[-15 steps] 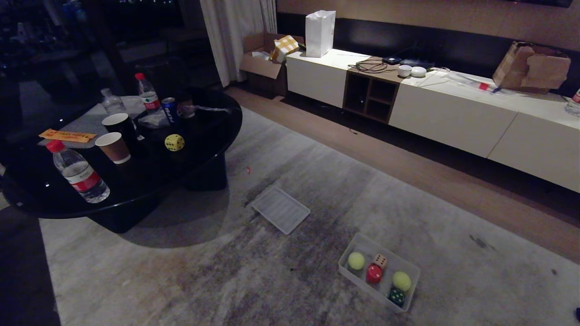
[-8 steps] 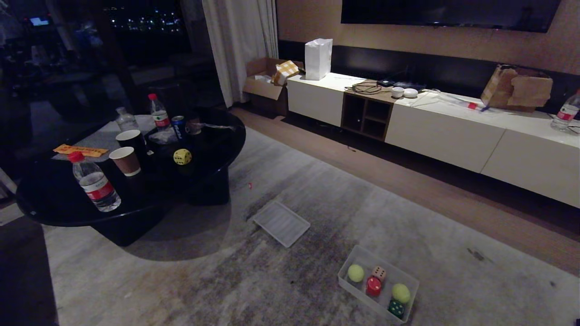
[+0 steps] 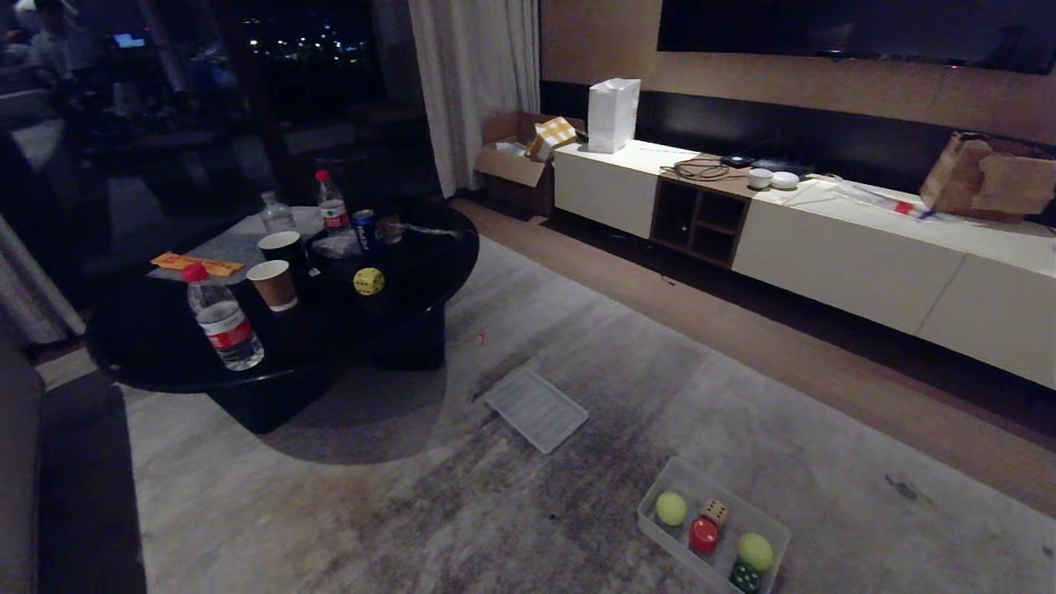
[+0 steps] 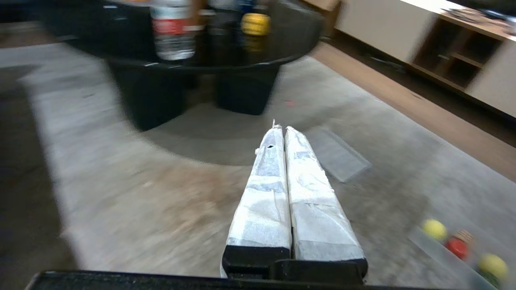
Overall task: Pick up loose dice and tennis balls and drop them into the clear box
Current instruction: Pick up toys out of the box
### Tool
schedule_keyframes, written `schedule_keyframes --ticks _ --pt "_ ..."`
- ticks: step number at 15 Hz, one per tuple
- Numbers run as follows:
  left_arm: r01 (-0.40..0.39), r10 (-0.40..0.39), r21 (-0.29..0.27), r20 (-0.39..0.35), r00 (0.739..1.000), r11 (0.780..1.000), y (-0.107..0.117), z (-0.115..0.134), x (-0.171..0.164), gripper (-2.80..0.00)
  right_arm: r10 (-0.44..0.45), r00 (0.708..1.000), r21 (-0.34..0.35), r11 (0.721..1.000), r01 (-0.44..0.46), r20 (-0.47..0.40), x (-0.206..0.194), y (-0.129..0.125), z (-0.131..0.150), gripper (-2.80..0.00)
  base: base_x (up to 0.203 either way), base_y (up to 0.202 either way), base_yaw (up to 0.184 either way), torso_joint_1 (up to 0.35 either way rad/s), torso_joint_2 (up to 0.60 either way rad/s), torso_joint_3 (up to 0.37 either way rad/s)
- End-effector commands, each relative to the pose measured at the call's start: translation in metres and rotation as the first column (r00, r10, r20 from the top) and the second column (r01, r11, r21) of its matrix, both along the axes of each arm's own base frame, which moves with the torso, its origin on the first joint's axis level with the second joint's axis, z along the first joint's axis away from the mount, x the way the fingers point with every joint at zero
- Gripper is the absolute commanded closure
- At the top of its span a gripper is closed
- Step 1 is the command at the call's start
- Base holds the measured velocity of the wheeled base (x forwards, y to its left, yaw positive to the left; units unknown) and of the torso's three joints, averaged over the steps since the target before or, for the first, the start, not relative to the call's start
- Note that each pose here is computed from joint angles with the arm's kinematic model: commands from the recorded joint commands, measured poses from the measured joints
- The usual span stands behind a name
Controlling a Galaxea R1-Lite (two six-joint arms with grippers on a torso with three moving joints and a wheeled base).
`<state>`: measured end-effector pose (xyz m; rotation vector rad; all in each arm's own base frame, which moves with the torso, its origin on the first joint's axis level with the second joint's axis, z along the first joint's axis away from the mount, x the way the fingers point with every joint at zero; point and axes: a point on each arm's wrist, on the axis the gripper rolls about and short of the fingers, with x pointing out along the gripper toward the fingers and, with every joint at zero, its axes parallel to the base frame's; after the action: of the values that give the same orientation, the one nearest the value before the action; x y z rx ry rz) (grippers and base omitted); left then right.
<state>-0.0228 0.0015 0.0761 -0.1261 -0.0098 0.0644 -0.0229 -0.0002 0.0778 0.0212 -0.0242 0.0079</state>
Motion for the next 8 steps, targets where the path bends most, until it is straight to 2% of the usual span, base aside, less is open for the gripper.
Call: schedule_keyframes --ticks 1,8 --pt "-0.001 0.001 -0.003 -0.003 1.000 1.000 0.0000 -0.0004 0.0002 0.00 0.000 1.000 0.000 1.000 0.000 -0.012 0.0009 0.0000 -0.0029 0.00 -0.001 -0.005 0.162 0.003 0.00 0.002" --pt "-0.001 0.001 -0.003 -0.002 1.000 1.000 0.0000 -0.0004 0.0002 0.00 0.000 1.000 0.002 1.000 0.000 -0.010 0.0009 0.0000 -0.0028 0.00 0.000 -0.009 0.163 0.003 0.00 0.003"
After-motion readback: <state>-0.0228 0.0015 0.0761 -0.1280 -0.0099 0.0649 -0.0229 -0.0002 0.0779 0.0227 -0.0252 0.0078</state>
